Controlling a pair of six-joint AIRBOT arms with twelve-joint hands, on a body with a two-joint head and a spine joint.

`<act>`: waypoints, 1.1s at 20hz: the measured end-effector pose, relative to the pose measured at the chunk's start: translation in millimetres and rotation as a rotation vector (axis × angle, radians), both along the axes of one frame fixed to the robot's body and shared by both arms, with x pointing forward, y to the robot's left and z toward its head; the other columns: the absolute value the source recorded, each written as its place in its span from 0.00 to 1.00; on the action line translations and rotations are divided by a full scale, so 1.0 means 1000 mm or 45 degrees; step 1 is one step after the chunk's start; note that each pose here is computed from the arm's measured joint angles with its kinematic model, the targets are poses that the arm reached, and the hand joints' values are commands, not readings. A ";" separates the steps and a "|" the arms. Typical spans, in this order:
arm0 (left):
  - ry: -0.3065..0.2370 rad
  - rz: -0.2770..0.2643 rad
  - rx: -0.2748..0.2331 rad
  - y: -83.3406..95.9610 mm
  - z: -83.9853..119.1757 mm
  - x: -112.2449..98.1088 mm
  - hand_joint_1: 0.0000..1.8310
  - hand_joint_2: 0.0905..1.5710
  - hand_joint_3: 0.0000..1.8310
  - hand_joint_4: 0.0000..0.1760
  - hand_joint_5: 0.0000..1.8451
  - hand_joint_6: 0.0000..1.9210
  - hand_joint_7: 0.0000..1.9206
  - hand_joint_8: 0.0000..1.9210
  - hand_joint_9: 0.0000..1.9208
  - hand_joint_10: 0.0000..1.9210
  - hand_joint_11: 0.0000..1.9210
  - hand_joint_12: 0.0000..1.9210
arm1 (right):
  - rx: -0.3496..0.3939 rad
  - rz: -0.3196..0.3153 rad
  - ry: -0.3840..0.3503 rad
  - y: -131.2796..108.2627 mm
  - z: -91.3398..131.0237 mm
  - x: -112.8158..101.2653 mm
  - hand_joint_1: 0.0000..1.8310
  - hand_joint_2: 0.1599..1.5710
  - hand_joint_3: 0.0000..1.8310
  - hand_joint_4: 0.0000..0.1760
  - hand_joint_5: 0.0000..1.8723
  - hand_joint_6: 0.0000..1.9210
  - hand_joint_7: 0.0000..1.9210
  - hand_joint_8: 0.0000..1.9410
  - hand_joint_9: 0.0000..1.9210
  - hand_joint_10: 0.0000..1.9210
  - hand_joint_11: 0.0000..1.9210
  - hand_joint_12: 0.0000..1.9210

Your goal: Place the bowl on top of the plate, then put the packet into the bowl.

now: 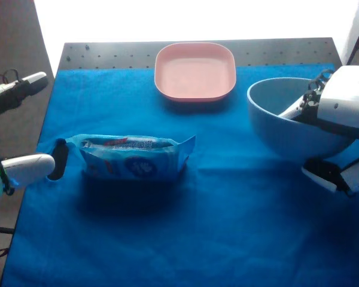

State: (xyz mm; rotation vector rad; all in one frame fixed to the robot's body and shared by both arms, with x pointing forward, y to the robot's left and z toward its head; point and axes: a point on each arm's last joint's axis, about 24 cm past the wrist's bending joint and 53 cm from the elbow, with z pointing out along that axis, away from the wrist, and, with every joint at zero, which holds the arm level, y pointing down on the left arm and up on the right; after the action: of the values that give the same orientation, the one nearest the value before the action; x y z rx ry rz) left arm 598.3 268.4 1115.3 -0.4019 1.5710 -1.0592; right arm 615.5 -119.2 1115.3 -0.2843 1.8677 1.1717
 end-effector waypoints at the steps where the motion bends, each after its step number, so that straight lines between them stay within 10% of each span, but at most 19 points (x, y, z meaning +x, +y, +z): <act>1: 0.004 0.002 0.002 0.001 -0.001 0.000 0.33 0.63 0.00 0.59 0.10 0.00 0.09 0.00 0.06 0.00 0.00 0.28 | 0.008 -0.018 -0.018 -0.001 0.002 0.003 0.64 0.36 0.75 0.00 0.44 0.92 0.50 1.00 0.75 1.00 0.81 1.00; 5: 0.003 -0.001 0.001 0.000 -0.001 0.000 0.31 0.64 0.00 0.59 0.09 0.00 0.09 0.00 0.07 0.00 0.00 0.31 | 0.139 -0.092 -0.045 -0.003 0.016 0.023 0.51 0.51 0.60 0.00 0.37 1.00 0.69 1.00 0.77 1.00 0.79 1.00; 7: 0.002 0.001 0.002 0.001 -0.001 0.000 0.31 0.63 0.00 0.61 0.10 0.00 0.09 0.00 0.05 0.00 0.00 0.27 | 0.199 -0.142 -0.032 -0.003 0.016 0.037 0.43 0.82 0.21 0.00 0.53 1.00 0.69 1.00 0.77 1.00 0.79 1.00; 8: 0.000 -0.001 0.007 0.001 -0.001 0.001 0.32 0.63 0.00 0.57 0.10 0.00 0.09 0.00 0.05 0.01 0.00 0.26 | 0.218 -0.151 -0.037 -0.001 0.018 0.042 0.48 0.62 0.46 0.00 0.38 1.00 0.68 1.00 0.76 1.00 0.79 1.00; 10: -0.003 0.005 0.001 0.002 0.000 0.001 0.31 0.63 0.00 0.53 0.09 0.00 0.09 0.00 0.06 0.01 0.00 0.27 | 0.283 -0.182 -0.054 0.004 0.026 0.058 0.52 0.49 0.63 0.00 0.39 1.00 0.67 1.00 0.75 1.00 0.79 1.00; 12: -0.003 -0.002 0.002 0.001 0.000 0.001 0.31 0.63 0.00 0.53 0.10 0.00 0.09 0.00 0.07 0.00 0.00 0.26 | 0.323 -0.205 -0.054 0.007 0.029 0.067 0.53 0.80 0.42 0.00 0.57 1.00 0.67 1.00 0.75 1.00 0.78 1.00; 13: -0.003 0.002 -0.001 0.002 -0.001 0.002 0.30 0.62 0.00 0.57 0.10 0.00 0.09 0.00 0.07 0.00 0.00 0.27 | 0.336 -0.202 -0.063 0.011 0.032 0.070 0.70 0.45 0.71 0.00 0.59 1.00 0.52 1.00 0.74 1.00 0.76 1.00; 14: 0.002 0.005 -0.001 0.002 -0.002 0.002 0.30 0.62 0.00 0.55 0.10 0.00 0.09 0.00 0.07 0.00 0.00 0.28 | 0.347 -0.196 -0.071 0.017 0.035 0.073 0.75 0.33 0.82 0.00 0.60 1.00 0.52 1.00 0.74 1.00 0.75 1.00; 19: 0.001 0.004 -0.001 0.003 -0.003 0.003 0.31 0.63 0.00 0.53 0.09 0.00 0.08 0.00 0.05 0.00 0.00 0.28 | 0.358 -0.198 -0.163 0.043 0.057 0.096 0.69 0.22 0.97 0.00 0.60 0.97 0.61 1.00 0.75 1.00 0.75 1.00; 22: 0.002 -0.003 -0.003 0.001 -0.003 0.003 0.31 0.64 0.00 0.61 0.09 0.00 0.07 0.00 0.06 0.00 0.00 0.31 | 0.355 -0.194 -0.150 0.061 0.053 0.104 0.71 0.58 0.50 0.00 0.58 1.00 0.60 1.00 0.72 1.00 0.77 1.00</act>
State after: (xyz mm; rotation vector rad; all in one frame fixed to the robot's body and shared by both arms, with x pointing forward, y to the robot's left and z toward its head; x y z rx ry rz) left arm 601.3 269.9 1112.3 -0.4024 1.5722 -1.0631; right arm 719.1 -58.3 1168.3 -0.0524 1.5728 1.2633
